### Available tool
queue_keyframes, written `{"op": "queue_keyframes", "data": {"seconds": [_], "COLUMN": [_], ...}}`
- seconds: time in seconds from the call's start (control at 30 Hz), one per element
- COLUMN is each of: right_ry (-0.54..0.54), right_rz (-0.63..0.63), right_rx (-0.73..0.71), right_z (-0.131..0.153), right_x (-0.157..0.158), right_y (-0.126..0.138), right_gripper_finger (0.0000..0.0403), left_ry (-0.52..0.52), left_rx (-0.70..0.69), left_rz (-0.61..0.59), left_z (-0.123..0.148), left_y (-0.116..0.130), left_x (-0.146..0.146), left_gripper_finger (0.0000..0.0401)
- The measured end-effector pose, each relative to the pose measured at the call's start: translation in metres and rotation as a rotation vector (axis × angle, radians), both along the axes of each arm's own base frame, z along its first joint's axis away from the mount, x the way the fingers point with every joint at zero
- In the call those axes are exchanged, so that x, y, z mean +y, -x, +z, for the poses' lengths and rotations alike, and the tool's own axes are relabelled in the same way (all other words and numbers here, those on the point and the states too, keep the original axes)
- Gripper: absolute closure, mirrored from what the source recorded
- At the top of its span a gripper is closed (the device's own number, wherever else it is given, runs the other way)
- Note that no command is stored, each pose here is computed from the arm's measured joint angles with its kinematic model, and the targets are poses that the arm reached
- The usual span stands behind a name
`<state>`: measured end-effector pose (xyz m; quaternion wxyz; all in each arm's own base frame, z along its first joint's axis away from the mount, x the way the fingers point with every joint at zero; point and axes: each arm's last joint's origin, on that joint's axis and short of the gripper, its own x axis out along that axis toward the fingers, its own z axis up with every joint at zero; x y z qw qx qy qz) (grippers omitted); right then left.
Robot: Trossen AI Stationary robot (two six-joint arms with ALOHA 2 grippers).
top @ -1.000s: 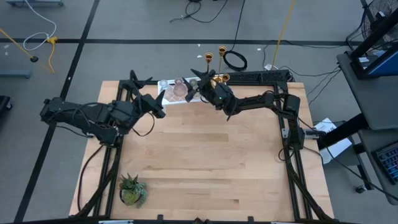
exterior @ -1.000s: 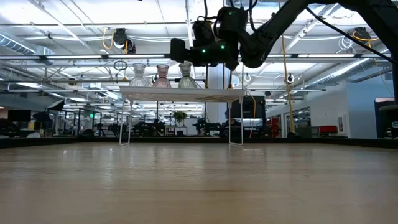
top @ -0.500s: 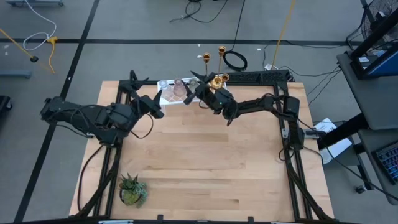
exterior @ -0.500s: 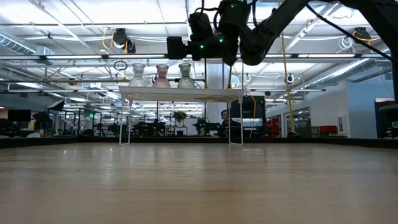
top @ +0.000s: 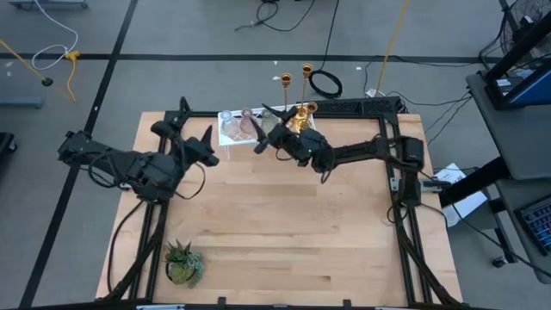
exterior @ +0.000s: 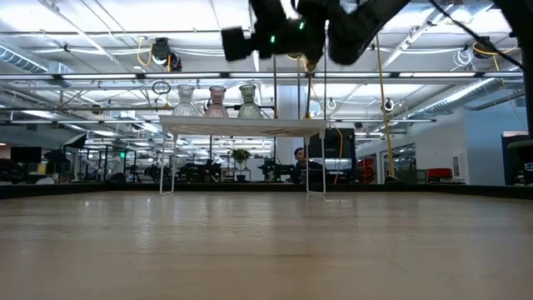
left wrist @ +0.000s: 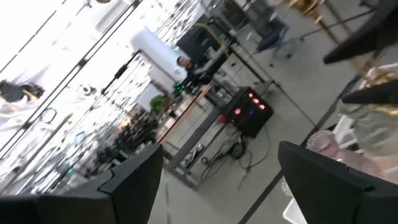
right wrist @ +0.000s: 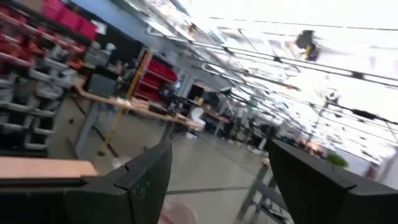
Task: Pick & Place candle stick holders
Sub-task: Return to Home Position
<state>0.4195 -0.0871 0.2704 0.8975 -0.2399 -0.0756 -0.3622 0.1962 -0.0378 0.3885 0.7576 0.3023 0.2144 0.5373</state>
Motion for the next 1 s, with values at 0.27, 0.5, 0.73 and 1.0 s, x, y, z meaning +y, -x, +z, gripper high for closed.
{"op": "queue_keyframes", "data": {"seconds": [0.27,0.5,0.73,1.0], "right_ry": [-0.067,-0.23,-0.348,-0.406], "right_rz": [0.144,0.258,0.459,0.644], "right_rx": [0.248,0.307,0.17,0.114], "right_z": [0.026,0.037,0.011,-0.037], "right_x": [0.059,0.09,0.098,0.098], "right_y": [0.038,0.119,0.207,0.256], "right_gripper_finger": [0.0183,0.0306,0.0393,0.0402], "left_ry": [0.032,0.091,0.528,0.588], "left_rx": [-0.073,-0.158,-0.141,-0.115], "left_rz": [-0.152,-0.334,-0.791,-0.753], "left_z": [0.009,0.009,-0.021,-0.095], "left_y": [0.022,0.048,0.081,0.083], "left_x": [-0.02,-0.036,-0.03,-0.028], "left_gripper_finger": [0.018,0.0315,0.039,0.0396]}}
